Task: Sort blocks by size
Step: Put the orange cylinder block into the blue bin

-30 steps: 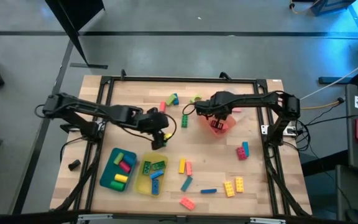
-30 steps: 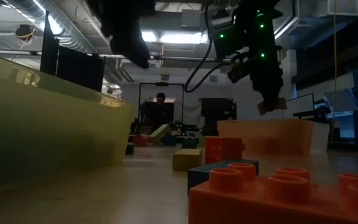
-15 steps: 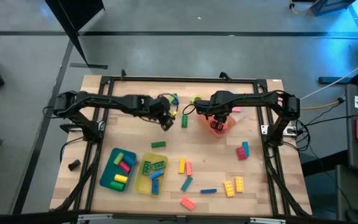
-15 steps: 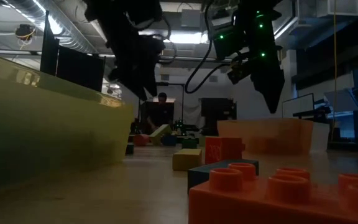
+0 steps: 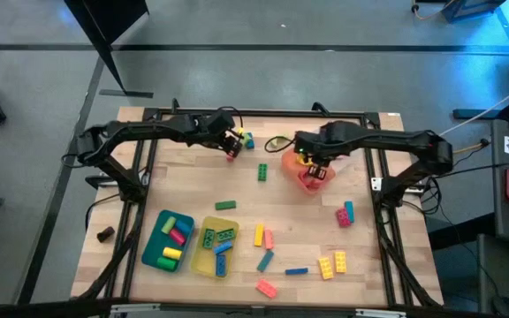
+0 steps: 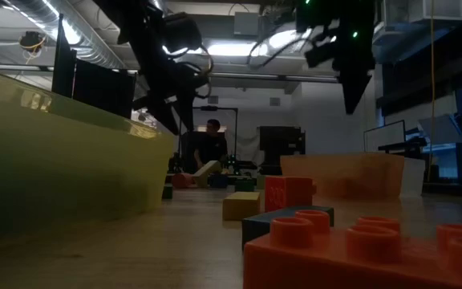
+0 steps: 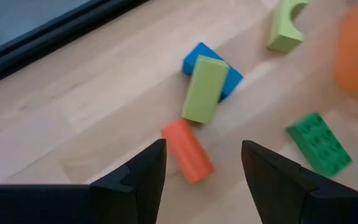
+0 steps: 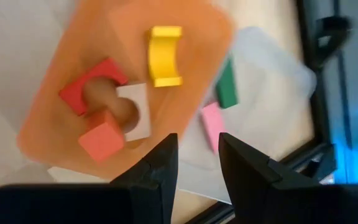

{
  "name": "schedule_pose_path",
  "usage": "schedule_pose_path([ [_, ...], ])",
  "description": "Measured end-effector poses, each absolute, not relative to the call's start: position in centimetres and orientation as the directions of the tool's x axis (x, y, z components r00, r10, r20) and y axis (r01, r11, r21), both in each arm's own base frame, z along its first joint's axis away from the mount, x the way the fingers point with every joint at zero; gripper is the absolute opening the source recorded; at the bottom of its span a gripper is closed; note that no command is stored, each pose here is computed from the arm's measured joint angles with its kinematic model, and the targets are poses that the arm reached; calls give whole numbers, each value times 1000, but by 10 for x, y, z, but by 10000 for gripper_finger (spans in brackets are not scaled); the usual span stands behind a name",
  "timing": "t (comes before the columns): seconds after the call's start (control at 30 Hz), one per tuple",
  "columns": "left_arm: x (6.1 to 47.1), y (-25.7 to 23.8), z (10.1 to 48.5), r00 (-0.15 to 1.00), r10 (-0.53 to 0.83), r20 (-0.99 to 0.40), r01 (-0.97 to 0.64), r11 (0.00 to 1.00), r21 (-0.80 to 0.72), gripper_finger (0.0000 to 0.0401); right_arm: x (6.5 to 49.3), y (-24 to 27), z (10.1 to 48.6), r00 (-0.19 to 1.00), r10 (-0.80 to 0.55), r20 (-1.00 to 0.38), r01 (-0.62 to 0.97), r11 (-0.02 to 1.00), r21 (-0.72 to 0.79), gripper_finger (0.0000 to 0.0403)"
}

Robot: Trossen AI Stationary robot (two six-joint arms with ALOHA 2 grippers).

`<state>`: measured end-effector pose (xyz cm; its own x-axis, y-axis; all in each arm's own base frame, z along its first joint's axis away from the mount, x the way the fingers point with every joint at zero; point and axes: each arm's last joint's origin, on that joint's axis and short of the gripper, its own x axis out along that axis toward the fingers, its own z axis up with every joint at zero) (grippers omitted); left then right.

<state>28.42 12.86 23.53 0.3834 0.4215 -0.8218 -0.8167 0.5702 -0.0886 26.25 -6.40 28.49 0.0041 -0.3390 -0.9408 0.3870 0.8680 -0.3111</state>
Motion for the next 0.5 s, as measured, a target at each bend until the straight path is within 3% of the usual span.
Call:
schedule_pose_path([
  [0.2,280,138,235,369,435,-821,-836,542,-89,194,236,-61,318,112,-434,-894,473,814,-336,117],
  [0.5,281,145,226,336,433,-836,-862,500,-87,194,208,-55,345,225,-460,-859,549,788,-278,117],
])
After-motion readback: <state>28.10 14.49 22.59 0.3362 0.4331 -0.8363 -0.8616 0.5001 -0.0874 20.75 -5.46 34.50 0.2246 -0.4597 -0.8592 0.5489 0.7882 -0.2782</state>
